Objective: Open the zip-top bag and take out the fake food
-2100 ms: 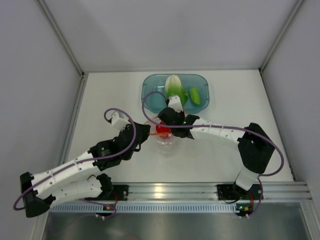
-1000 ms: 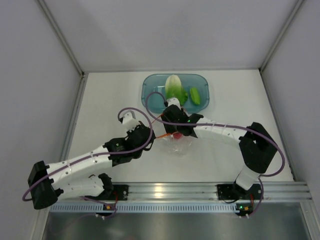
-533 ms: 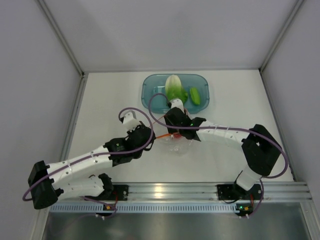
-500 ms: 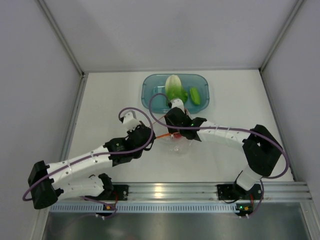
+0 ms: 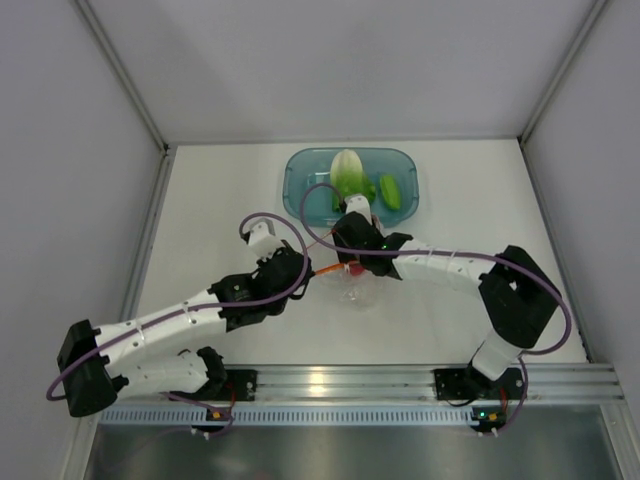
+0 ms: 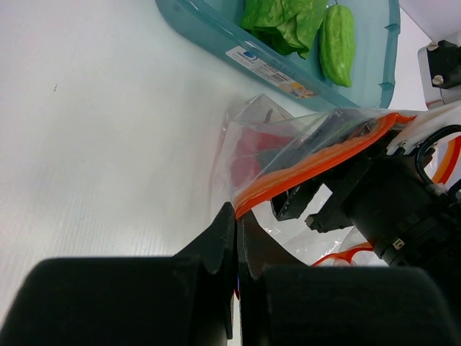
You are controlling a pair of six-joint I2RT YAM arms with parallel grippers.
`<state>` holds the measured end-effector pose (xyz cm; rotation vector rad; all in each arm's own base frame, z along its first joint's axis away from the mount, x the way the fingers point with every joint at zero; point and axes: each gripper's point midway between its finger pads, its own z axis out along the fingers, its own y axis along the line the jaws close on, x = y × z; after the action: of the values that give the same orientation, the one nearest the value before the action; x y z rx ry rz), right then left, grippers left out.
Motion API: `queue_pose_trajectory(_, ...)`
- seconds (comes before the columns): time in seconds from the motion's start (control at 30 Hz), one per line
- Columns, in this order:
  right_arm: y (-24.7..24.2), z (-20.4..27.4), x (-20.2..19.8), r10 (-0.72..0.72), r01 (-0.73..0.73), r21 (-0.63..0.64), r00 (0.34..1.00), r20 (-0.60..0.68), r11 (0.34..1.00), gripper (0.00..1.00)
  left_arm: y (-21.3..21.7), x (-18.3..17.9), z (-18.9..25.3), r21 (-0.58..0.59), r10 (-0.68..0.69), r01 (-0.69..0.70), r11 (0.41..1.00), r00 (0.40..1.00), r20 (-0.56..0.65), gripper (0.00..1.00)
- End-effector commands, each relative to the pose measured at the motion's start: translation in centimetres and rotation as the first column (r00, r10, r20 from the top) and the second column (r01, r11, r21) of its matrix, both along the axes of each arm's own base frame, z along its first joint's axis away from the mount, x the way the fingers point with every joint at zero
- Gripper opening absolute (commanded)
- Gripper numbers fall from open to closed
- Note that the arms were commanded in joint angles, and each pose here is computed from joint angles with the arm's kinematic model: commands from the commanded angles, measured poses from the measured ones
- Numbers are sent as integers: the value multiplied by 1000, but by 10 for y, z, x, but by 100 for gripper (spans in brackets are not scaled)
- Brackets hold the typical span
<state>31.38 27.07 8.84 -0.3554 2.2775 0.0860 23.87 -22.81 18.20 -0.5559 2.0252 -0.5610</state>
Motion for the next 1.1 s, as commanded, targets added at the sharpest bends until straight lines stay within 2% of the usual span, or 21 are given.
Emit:
queue_pose_trajectory(0.0, -13, -2, 25, -88, 87, 8, 996, 32, 996, 64, 6, 4, 11, 22, 17, -18, 1000, 999, 27, 0)
queue_pose_trajectory(0.5, -10, -47, 33, -92, 91, -24, 995, -48, 996, 77, 6, 4, 7, 44, 8, -9, 999, 1000, 21, 0)
queue_pose_trajectory(0.63, -9, -44, 35, -93, 93, -15, 995, -34, 996, 72, 8, 4, 9, 41, 11, -12, 999, 1000, 27, 0)
queue_pose_trajectory(0.73, -7, -35, 34, -86, 86, 7, 996, -20, 996, 56, 8, 4, 11, 43, 14, -15, 999, 999, 34, 0)
queue_pose_trajectory(0.8, -6, -25, 32, -73, 73, 28, 997, -10, 997, 53, 9, 5, 14, 53, 11, -13, 999, 999, 44, 0)
queue_pose_trajectory(1.07, 11, 14, 1, 23, -24, 48, 999, 23, 999, 51, 17, 17, 39, 118, 38, -53, 992, 992, 121, 0)
